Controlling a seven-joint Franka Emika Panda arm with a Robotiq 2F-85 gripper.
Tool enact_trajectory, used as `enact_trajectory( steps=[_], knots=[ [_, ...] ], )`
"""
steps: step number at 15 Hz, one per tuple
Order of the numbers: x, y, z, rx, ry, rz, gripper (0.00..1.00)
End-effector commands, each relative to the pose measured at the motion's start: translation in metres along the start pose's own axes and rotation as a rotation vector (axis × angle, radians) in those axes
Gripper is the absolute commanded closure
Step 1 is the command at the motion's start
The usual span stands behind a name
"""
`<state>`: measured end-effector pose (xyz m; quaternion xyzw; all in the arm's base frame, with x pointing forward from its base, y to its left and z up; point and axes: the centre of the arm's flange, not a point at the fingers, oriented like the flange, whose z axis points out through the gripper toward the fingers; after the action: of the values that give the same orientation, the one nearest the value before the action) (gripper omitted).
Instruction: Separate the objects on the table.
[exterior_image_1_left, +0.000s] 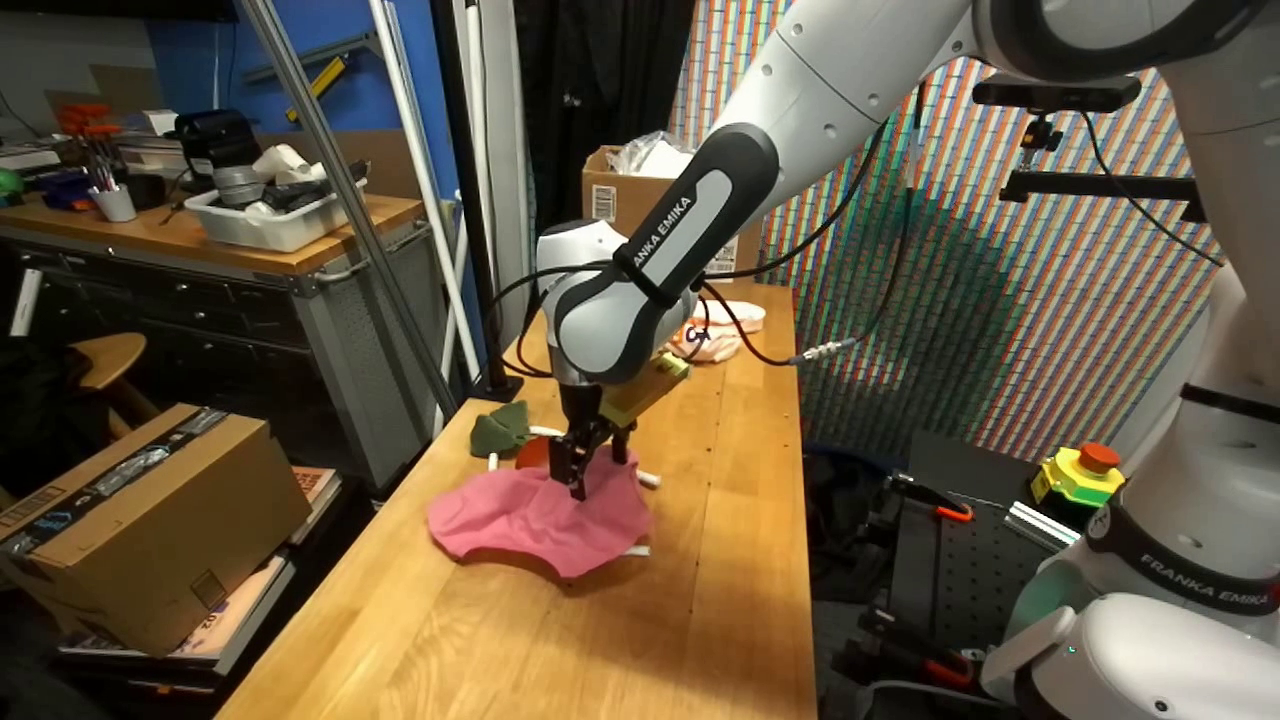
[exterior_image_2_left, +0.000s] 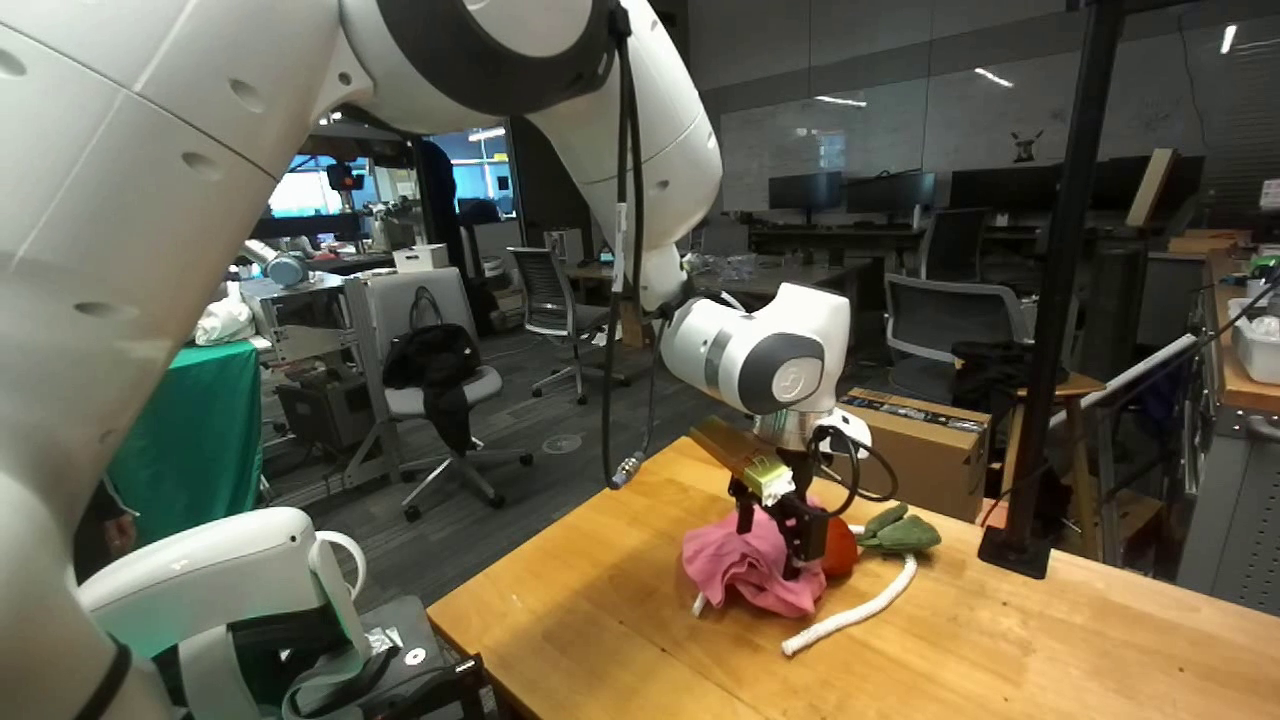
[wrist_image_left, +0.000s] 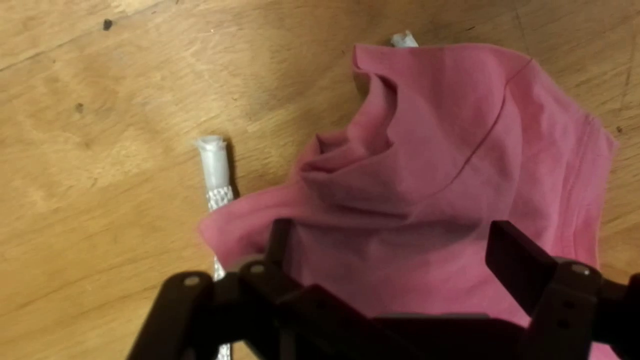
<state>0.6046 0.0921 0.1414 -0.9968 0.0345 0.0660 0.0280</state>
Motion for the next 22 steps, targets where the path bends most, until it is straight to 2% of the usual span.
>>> enact_trajectory(
  steps=[1,8,9,18,22],
  knots=[
    [0.001,-0.004,0.002,-0.019,0.004,0.001,0.0],
    [-0.003,-0.006,0.011,-0.016,-0.04,-0.009,0.0],
    [-0.003,-0.006,0.011,-0.016,-0.042,-0.01,0.19],
    [-0.004,-0.005,0.016,0.0,-0.075,-0.014,0.89],
    [-0.004,-0.007,0.009,0.061,-0.137,-0.054,1.0]
  ],
)
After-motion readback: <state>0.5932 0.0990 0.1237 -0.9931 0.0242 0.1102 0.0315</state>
